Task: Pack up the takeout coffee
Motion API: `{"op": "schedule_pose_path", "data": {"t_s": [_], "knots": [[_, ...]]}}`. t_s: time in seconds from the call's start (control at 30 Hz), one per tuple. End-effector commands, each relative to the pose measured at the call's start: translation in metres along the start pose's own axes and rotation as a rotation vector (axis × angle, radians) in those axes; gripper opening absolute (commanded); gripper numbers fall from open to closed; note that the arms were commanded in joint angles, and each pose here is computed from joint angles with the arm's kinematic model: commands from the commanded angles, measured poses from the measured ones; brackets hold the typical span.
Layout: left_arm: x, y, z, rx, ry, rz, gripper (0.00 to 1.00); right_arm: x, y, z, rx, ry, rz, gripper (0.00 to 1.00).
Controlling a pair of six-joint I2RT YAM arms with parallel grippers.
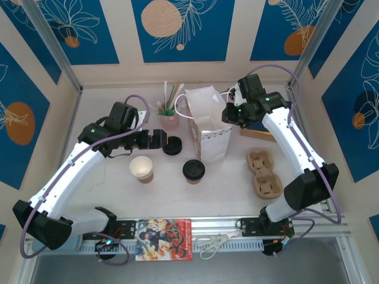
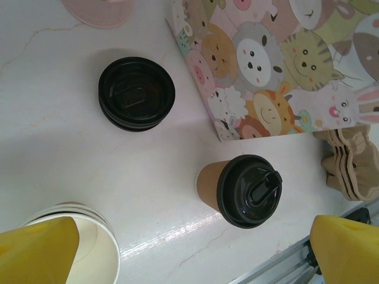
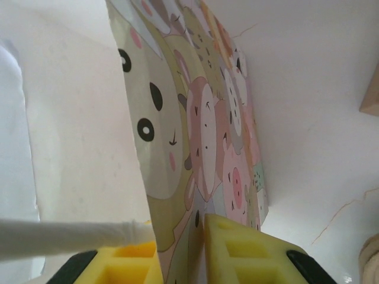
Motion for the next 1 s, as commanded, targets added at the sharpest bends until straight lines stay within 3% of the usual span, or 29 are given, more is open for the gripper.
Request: {"op": "schedule_pose_path", "data": {"t_s": [0.0, 0.2, 0.43, 0.7, 0.97], "knots": [[0.003, -0.002, 0.0, -0.002, -0.022, -0.002, 1.0, 0.009, -0.008, -0.002, -0.003, -0.002, 0.001, 0.21], [0.004, -0.006, 0.0, 0.008, -0.03, -0.001, 1.0, 0.01, -0.014, -0.006, -0.008, 0.007, 0.031, 0.22], [0.006, -0.008, -0.004, 0.008, -0.061, -0.001, 1.0, 0.021, -0.015, -0.004, -0.002, 0.012, 0.001, 0.46], [0.003, -0.007, -0.015, -0.003, -0.151, 0.0, 1.0, 0.062, -0.018, -0.002, -0.008, 0.003, -0.07, 0.54], [-0.006, -0.005, -0.027, -0.024, -0.239, -0.001, 1.0, 0.092, -0.042, -0.028, -0.062, -0.077, -0.132, 0.6]]}}
Point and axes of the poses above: each hand's point on the last joint's axis, 136 mm out from that joint toward the fingers, its own x axis back along the fingers, its own z axis along the line the jaws close on, y = z × x, the point moved 4 cm from there along x, back along the fingers, and after that the axes turned 5 degrees about -x, right-handed, at the moved point
